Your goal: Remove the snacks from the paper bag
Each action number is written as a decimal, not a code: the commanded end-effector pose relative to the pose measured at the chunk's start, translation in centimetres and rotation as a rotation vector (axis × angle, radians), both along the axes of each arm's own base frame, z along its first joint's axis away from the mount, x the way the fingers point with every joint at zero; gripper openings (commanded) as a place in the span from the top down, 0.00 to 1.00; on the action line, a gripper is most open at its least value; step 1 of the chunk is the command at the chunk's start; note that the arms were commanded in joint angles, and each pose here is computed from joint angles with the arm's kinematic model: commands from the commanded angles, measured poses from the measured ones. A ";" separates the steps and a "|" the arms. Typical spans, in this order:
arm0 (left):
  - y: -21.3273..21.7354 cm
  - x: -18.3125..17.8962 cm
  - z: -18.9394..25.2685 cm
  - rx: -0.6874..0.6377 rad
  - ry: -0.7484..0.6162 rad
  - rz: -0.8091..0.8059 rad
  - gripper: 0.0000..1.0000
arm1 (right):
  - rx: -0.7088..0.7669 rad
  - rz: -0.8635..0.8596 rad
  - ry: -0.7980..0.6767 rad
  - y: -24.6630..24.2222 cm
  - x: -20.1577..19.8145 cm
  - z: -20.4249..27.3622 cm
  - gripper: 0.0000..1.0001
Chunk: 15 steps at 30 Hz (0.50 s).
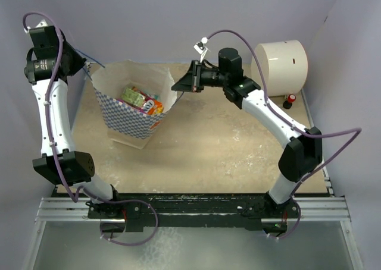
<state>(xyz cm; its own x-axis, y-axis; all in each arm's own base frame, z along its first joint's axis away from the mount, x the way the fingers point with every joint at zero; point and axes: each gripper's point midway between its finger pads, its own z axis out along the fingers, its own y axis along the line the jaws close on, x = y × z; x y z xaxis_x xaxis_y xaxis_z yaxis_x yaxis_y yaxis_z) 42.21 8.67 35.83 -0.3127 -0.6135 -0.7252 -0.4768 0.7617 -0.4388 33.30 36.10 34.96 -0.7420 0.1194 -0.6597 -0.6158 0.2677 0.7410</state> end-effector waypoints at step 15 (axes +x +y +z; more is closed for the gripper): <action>-16.6 -2.8 8.5 -0.244 -0.477 -0.730 1.00 | -0.274 0.122 0.033 -2.2 -3.9 -9.2 1.00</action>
<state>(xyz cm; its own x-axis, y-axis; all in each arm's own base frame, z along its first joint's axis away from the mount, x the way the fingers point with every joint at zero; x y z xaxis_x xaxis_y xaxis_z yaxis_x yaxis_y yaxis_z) 42.57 -1.98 37.26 -0.4191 -0.5597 -0.7149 0.0188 0.7819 -0.6231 32.38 36.31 27.82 -0.7935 -0.0281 -0.6080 -0.5793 0.3410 0.7403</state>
